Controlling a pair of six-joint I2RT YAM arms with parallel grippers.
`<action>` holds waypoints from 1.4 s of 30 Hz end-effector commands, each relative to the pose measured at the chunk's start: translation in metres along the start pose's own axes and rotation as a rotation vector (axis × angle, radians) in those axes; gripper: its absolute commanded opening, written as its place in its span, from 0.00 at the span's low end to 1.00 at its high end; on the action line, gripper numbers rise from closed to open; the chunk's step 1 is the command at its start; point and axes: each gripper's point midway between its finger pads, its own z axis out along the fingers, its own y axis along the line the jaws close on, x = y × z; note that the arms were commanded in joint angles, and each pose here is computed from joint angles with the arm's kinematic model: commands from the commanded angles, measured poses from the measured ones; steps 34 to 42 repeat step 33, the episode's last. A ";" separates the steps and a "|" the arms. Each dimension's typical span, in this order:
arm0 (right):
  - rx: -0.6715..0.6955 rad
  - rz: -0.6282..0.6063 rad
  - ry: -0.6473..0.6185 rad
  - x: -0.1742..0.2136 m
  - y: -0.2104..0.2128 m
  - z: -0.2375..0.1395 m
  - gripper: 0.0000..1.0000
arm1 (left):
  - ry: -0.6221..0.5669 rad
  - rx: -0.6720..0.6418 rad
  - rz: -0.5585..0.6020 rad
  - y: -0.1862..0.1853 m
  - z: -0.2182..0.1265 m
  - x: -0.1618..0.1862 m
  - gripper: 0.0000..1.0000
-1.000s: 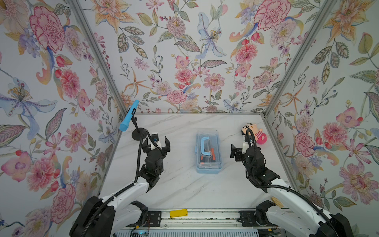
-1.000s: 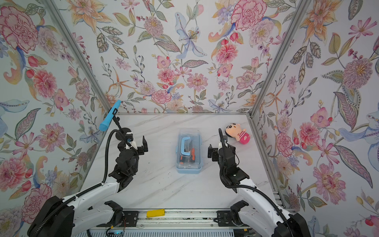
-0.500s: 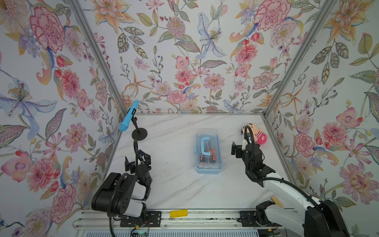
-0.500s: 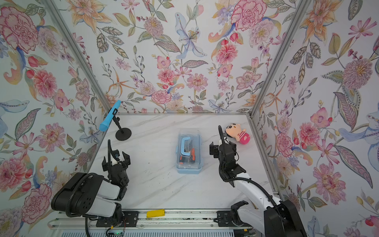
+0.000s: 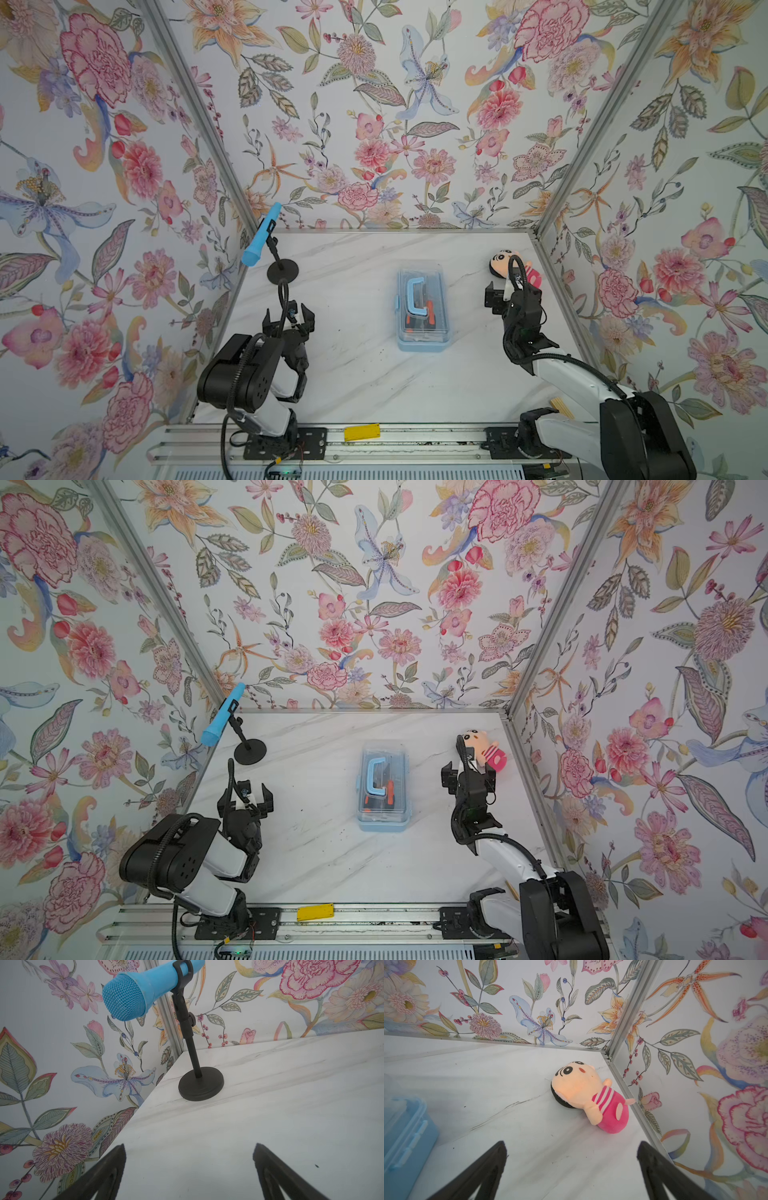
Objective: Pack the tool kit
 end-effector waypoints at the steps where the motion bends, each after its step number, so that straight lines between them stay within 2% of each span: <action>1: -0.016 -0.007 -0.034 0.025 0.004 0.011 0.99 | -0.143 -0.023 -0.081 0.008 0.000 -0.037 0.99; 3: 0.000 0.031 -0.096 0.036 0.001 0.011 0.99 | -0.141 -0.023 -0.079 0.008 0.001 -0.037 0.99; 5: -0.004 0.056 -0.150 0.031 -0.002 0.009 0.99 | -0.141 -0.023 -0.078 0.007 0.001 -0.037 0.99; 8: -0.160 0.067 -0.101 0.053 0.011 0.012 0.99 | -0.139 -0.023 -0.076 0.007 0.002 -0.037 0.99; 9: -0.159 0.065 -0.175 0.038 0.012 0.013 0.99 | -0.135 -0.024 -0.075 0.007 0.003 -0.037 0.99; 11: -0.195 0.061 -0.054 0.051 0.016 0.022 0.99 | -0.121 -0.025 -0.070 0.005 0.007 -0.036 0.99; 13: -0.174 0.089 -0.091 0.047 0.010 0.025 0.99 | -0.098 -0.022 -0.059 0.002 0.013 -0.034 0.99; 16: -0.157 0.094 -0.056 0.051 0.008 0.028 0.99 | -0.056 -0.013 -0.038 -0.004 0.021 -0.029 0.99; 24: -0.163 0.096 -0.052 0.050 0.008 0.029 0.99 | -0.056 -0.012 -0.039 -0.004 0.021 -0.029 0.99; 27: -0.212 0.124 -0.029 0.051 0.009 0.034 0.99 | -0.054 -0.013 -0.039 -0.004 0.021 -0.028 0.99; 42: -0.205 0.118 -0.036 0.051 0.009 0.033 0.99 | -0.056 -0.013 -0.040 -0.004 0.021 -0.029 0.99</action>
